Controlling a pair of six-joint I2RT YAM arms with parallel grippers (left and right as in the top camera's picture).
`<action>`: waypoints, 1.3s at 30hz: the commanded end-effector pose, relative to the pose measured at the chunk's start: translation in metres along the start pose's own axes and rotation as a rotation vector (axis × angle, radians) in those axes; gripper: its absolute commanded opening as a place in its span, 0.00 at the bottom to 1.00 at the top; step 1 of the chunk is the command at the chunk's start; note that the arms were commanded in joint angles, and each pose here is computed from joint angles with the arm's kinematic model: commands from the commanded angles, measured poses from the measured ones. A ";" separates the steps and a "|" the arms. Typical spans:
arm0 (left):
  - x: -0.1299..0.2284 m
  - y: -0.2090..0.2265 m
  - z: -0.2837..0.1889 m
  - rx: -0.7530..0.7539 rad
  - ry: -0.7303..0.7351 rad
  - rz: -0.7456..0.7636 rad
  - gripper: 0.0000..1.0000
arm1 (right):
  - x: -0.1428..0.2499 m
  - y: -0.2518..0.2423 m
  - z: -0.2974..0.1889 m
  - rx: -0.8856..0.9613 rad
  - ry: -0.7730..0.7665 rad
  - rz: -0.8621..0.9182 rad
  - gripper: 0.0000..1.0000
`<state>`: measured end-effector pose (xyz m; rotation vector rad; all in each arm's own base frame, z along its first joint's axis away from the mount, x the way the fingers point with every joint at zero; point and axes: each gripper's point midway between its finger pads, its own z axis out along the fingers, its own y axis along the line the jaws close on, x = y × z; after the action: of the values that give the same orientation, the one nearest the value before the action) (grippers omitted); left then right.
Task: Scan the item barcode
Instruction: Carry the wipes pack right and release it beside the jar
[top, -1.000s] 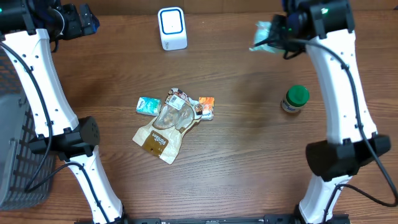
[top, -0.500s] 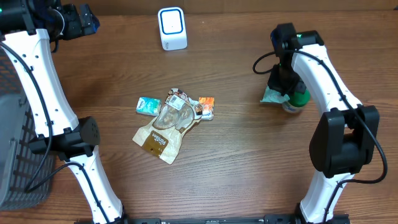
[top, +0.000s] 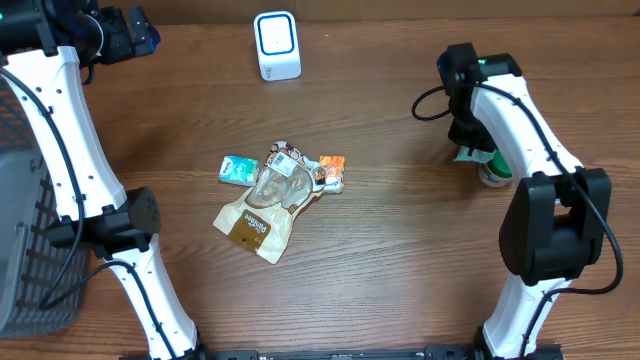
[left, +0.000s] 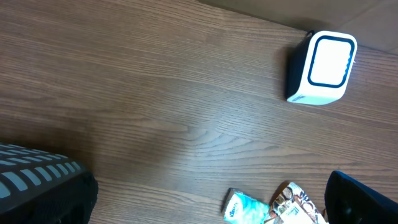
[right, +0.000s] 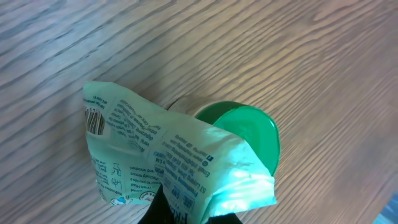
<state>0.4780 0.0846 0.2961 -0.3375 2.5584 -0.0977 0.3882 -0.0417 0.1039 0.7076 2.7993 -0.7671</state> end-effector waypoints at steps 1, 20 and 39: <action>-0.004 -0.005 -0.021 0.001 -0.049 -0.002 1.00 | -0.010 -0.021 0.005 0.044 -0.019 0.062 0.04; -0.004 -0.005 -0.021 0.001 -0.049 -0.003 0.99 | -0.045 0.008 0.011 -0.183 -0.065 0.177 1.00; -0.004 -0.005 -0.021 0.001 -0.049 -0.003 1.00 | 0.015 0.095 -0.121 -0.902 0.226 -0.144 0.90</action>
<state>0.4780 0.0846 0.2961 -0.3373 2.5584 -0.0982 0.4292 0.0816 0.1644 0.4836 2.9128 0.5425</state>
